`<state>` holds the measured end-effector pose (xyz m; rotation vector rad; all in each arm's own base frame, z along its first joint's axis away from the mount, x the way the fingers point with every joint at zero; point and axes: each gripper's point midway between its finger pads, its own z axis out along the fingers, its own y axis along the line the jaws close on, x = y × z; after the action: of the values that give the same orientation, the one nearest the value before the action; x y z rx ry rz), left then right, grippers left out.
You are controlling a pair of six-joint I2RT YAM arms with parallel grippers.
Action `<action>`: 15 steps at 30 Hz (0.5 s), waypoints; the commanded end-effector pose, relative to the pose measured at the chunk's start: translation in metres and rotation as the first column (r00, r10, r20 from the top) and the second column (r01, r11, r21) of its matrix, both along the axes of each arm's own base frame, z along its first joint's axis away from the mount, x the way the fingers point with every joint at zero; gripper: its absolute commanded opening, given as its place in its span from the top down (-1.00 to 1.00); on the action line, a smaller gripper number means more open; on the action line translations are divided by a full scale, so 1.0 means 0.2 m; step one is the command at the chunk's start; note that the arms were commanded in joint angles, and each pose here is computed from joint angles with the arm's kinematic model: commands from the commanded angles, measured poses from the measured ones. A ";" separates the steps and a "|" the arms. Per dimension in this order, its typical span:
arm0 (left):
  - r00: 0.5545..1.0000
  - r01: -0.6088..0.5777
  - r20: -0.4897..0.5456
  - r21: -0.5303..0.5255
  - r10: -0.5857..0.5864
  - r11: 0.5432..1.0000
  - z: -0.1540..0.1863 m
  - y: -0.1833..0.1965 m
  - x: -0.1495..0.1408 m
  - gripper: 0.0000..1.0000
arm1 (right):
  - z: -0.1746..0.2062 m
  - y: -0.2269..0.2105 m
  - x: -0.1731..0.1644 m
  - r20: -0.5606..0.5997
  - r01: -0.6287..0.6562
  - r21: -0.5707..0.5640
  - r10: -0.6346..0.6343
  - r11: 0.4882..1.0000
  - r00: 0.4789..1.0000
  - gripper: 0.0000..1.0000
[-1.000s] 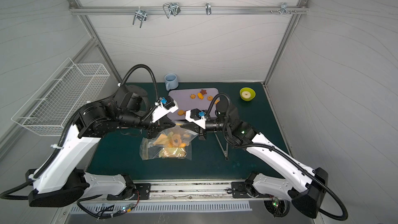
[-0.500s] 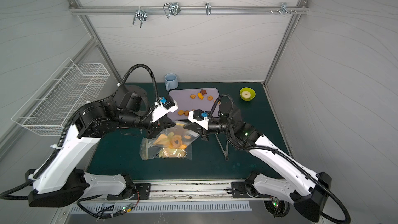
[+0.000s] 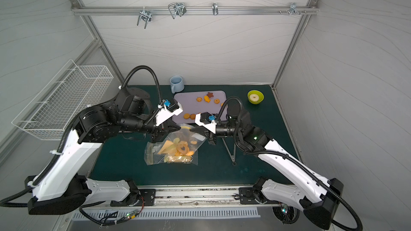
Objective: Put the cookies into a resealable bag to prevent moisture
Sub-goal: Close the ziploc bag.
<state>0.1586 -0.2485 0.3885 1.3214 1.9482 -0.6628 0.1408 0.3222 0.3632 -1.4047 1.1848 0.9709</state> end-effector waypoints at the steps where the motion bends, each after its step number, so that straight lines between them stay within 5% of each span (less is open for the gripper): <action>1: 0.998 0.025 0.050 -0.061 -0.022 0.998 0.10 -0.01 -0.01 1.00 | 0.08 0.01 -0.03 0.025 -0.023 0.033 0.023 0.999 0.999 1.00; 5: 0.998 0.034 0.058 -0.066 -0.030 0.997 0.09 -0.01 -0.02 1.00 | 0.08 -0.01 -0.04 0.012 -0.018 0.031 0.017 0.999 1.000 1.00; 9: 0.997 0.054 0.065 -0.082 -0.049 0.995 0.09 0.00 -0.05 0.54 | 0.08 -0.04 -0.06 0.013 -0.015 0.022 0.015 1.000 1.000 1.00; 15: 0.996 0.059 0.072 -0.088 -0.053 0.994 0.10 0.00 -0.06 0.34 | 0.08 -0.06 -0.05 0.012 0.000 0.023 0.000 1.000 1.000 1.00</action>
<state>0.1485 -0.2442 0.3973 1.3182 1.8882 -0.6976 0.1348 0.3159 0.3656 -1.4009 1.1983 0.9796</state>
